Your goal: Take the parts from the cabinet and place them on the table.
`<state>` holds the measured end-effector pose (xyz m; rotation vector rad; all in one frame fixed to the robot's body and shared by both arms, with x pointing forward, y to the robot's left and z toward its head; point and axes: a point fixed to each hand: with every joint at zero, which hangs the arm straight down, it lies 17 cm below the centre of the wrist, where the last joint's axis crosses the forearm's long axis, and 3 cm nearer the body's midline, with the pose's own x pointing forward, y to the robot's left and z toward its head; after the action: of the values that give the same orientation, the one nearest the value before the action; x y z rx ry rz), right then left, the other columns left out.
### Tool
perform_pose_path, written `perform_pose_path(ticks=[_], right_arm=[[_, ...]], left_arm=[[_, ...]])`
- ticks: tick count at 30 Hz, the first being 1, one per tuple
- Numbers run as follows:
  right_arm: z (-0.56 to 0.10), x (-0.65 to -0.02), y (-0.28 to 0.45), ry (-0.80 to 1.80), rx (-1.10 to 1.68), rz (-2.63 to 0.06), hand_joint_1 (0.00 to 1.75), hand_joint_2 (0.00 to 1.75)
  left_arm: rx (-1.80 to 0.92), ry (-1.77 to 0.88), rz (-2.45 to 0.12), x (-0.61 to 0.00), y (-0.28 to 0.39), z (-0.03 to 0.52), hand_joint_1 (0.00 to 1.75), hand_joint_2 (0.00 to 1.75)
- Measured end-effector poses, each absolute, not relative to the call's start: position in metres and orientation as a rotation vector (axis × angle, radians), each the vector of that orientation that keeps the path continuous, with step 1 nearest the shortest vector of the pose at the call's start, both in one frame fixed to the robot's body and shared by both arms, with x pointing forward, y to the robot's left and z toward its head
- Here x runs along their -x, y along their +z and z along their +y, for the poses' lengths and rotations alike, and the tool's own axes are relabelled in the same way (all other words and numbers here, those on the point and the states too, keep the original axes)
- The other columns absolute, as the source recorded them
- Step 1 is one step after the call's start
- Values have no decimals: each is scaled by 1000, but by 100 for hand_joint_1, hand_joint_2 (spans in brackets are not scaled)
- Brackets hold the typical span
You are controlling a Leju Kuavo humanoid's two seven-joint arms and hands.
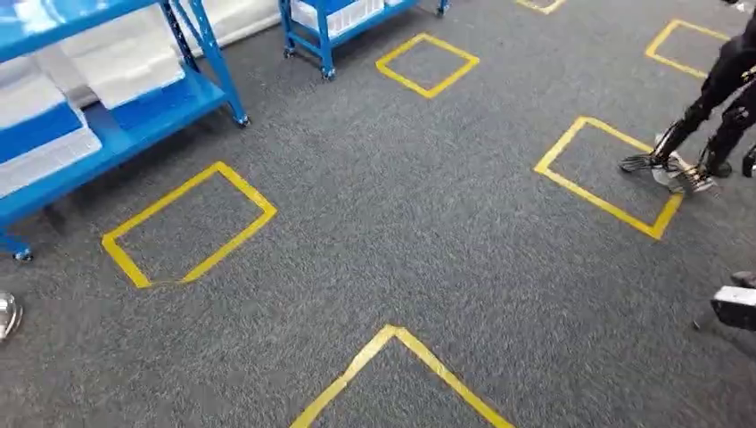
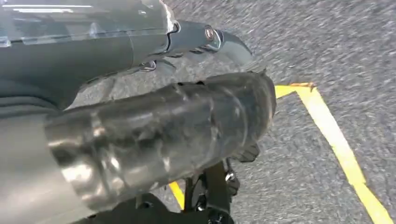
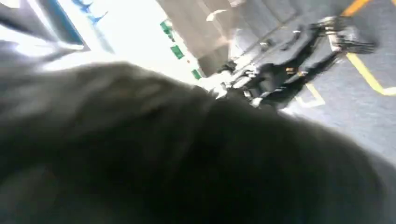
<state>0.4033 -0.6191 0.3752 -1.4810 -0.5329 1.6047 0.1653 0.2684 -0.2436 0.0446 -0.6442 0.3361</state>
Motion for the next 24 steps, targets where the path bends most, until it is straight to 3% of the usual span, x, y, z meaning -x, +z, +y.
perform_pose_path(ticks=[24], right_arm=[[-617,-402,346,1614,1452,-546,0,0]], left_arm=[[-51,336,-643,-165,-244,270,0,0]])
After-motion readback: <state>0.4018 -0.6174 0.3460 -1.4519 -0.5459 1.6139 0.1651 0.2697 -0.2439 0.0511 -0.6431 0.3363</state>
